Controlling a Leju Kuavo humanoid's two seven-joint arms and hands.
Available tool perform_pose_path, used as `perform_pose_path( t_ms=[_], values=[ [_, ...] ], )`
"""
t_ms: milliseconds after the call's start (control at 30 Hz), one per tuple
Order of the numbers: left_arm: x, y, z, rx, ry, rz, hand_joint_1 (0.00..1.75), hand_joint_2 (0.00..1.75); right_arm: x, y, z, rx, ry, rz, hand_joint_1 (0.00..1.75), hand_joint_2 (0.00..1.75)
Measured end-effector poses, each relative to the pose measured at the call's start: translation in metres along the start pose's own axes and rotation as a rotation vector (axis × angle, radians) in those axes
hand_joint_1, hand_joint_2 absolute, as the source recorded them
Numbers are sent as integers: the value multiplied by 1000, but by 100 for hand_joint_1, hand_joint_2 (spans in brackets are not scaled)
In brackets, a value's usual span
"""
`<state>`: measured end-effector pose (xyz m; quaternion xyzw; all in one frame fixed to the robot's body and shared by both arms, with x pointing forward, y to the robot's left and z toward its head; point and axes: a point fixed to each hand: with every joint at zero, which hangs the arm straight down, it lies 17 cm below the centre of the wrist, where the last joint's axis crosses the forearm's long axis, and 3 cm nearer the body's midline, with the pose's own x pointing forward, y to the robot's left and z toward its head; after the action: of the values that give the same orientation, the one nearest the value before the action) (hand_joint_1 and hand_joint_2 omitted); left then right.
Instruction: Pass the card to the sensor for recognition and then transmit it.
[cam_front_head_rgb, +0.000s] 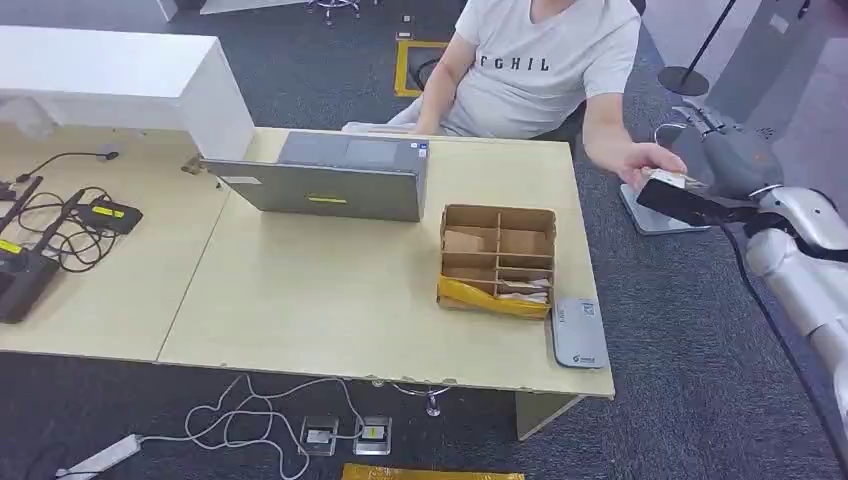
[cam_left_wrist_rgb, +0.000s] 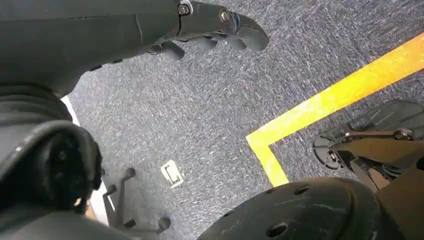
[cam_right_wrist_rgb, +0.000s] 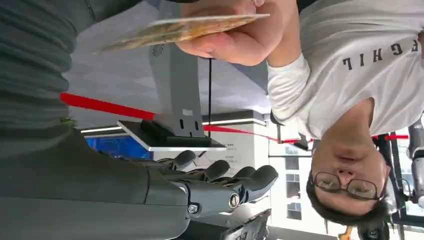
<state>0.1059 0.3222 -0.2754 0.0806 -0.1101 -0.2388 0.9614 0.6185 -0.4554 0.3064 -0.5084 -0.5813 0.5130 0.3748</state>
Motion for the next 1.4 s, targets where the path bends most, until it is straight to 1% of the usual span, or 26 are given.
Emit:
perform_pose_path(
  t_ms=[200,233,267,467,700,900,1167,1400],
  values=[
    [1,0,0,1,-13,-46,0,0,-3,11,6,31,6,-10,0,175],
    [1,0,0,1,-16,-53,0,0,-5,14,8,38,8,-8,21,175],
    [1,0,0,0,-19,-58,0,0,-6,16,10,43,11,-4,175,175],
    [2,-1,0,-2,-27,-85,0,0,-19,30,23,74,37,35,175,175],
    [2,-1,0,-6,-31,-115,0,0,-27,41,35,129,52,43,175,175],
    [2,-1,0,-6,-31,-122,0,0,-37,34,41,127,68,54,175,175],
    [2,-2,0,-7,-34,-136,0,0,-35,33,46,119,62,47,175,175],
    [4,-2,0,-5,-36,-137,0,0,-19,45,52,124,40,29,175,175]
  ],
)
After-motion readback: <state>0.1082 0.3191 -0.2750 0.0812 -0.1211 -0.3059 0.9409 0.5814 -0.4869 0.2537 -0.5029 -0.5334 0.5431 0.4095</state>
